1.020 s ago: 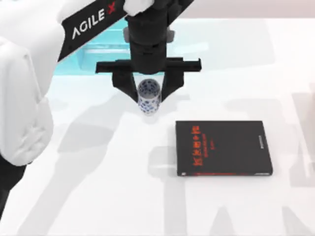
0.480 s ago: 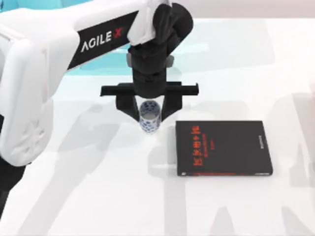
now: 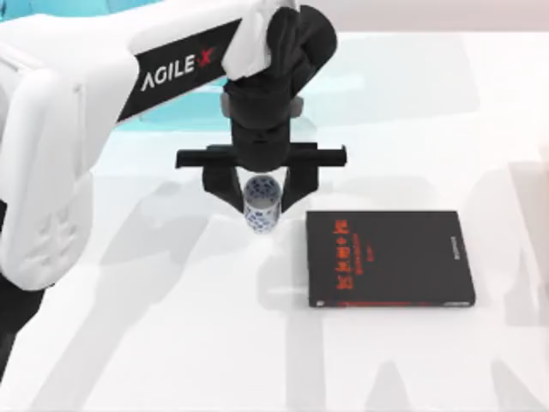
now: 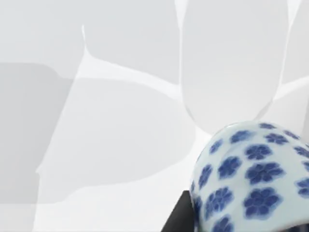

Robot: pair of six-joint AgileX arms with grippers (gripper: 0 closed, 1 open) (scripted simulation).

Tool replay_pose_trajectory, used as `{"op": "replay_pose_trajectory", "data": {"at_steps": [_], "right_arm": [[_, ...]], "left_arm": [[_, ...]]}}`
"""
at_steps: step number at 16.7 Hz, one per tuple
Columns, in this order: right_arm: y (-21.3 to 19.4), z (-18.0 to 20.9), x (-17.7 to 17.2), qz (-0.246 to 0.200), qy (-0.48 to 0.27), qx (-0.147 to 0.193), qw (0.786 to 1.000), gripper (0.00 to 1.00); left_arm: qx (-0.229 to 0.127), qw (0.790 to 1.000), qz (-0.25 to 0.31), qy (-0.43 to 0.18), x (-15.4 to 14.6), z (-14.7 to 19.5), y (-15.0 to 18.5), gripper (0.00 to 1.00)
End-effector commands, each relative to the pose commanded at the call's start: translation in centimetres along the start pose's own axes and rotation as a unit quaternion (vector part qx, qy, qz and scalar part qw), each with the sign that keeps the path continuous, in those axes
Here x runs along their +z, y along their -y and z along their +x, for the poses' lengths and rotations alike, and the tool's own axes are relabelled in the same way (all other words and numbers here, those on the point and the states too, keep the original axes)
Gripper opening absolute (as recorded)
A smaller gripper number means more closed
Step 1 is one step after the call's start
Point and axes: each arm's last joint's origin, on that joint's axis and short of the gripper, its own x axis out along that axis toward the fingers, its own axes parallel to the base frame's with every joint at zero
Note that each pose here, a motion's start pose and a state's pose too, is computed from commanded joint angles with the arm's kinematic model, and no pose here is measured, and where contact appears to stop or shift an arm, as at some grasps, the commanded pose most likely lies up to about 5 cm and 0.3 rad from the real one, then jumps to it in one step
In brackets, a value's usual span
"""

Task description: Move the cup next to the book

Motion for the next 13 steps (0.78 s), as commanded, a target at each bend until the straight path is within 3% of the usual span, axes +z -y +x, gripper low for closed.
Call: {"op": "replay_pose_trajectory", "data": {"at_steps": [7, 13], "right_arm": [[0.00, 0.00, 0.00, 0.000, 0.000, 0.000, 1.000, 1.00], [0.00, 0.00, 0.00, 0.000, 0.000, 0.000, 1.000, 1.00]], "left_arm": [[0.000, 1.000, 0.000, 0.000, 0.00, 0.00, 0.00, 0.98], [0.000, 1.000, 0.000, 0.000, 0.00, 0.00, 0.00, 1.00]]}}
